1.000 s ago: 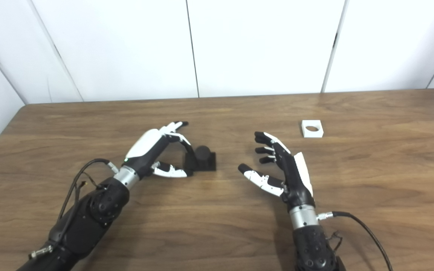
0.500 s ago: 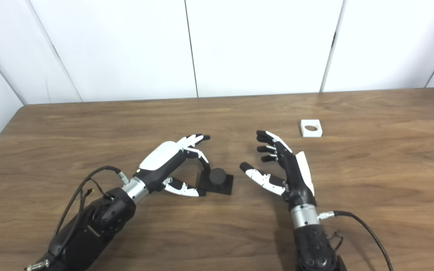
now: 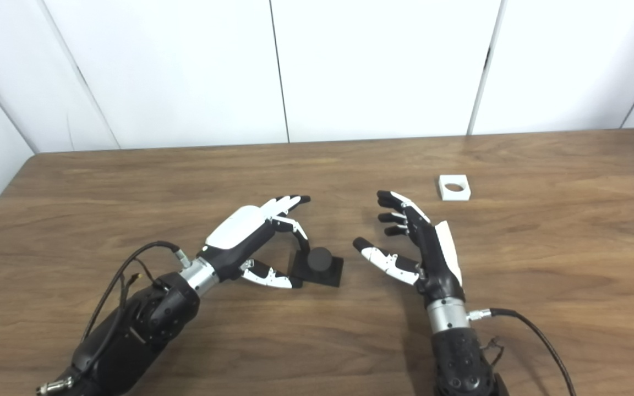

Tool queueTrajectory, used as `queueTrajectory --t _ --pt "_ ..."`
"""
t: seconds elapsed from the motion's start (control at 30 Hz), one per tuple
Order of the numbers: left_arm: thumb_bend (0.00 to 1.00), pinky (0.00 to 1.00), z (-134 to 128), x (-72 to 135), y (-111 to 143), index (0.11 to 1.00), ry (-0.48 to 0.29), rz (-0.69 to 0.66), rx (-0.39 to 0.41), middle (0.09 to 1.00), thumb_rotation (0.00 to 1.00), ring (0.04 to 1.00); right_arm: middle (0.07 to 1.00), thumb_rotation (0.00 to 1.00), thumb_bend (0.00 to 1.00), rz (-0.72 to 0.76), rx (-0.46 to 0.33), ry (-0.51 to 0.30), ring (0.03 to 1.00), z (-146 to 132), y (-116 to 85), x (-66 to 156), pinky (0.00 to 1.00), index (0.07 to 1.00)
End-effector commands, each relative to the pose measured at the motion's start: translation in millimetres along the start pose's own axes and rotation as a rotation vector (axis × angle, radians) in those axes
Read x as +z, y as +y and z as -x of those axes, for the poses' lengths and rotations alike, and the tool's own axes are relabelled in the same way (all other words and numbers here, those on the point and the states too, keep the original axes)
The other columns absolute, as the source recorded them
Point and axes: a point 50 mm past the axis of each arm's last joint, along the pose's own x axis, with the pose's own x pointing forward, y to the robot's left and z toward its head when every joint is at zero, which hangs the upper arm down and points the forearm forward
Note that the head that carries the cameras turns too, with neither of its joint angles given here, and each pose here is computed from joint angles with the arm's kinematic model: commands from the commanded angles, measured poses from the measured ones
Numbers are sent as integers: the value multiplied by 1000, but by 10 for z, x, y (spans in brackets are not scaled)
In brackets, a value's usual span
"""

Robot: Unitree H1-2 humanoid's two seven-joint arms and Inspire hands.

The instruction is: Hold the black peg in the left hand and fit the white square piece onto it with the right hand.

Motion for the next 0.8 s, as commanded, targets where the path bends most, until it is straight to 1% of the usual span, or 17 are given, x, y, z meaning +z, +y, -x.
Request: queueTrajectory --t 0.0,0.07,0.1,0.13,0.17,0.2,0.3,0.37,0.57,0.67,0.77 --pt "519 1000 159 -130 -359 494 88 -48 -165 996 85 1000 797 267 597 47 -47 -60 743 -74 -181 39 645 796" --pt "518 1000 158 -140 -363 495 105 -54 -172 999 86 1000 796 268 601 47 -59 -66 746 -94 -231 37 640 794" --pt "592 1000 156 -144 -365 520 116 -65 -176 999 134 1000 797 268 599 44 -62 -68 746 -100 -254 37 641 796" --pt "739 1000 152 -148 -367 570 131 -79 -176 1000 231 1000 799 267 596 42 -63 -68 745 -103 -271 37 642 797" --pt "832 1000 148 -153 -372 608 151 -99 -175 1000 297 1000 800 265 591 42 -64 -69 743 -105 -283 37 643 799" --pt "861 1000 140 -163 -380 629 176 -128 -178 1000 325 1000 800 266 589 43 -65 -70 742 -105 -290 35 643 799" --pt "885 1000 119 -204 -407 680 233 -190 -188 1000 369 1000 797 275 588 38 -68 -70 741 -103 -295 26 642 798" --pt "891 1000 110 -225 -417 707 256 -214 -205 1000 396 1000 795 280 586 38 -67 -70 739 -98 -290 23 637 796" --pt "939 1000 106 -245 -421 777 291 -232 -238 1000 473 1000 799 280 575 43 -63 -68 737 -79 -284 34 637 800" --pt "936 1000 102 -240 -427 773 293 -233 -236 1000 473 1000 800 270 570 38 -63 -67 736 -73 -285 34 638 801" --pt "929 1000 107 -233 -436 751 288 -222 -222 1000 471 1000 800 271 573 37 -64 -66 737 -66 -282 25 636 800"
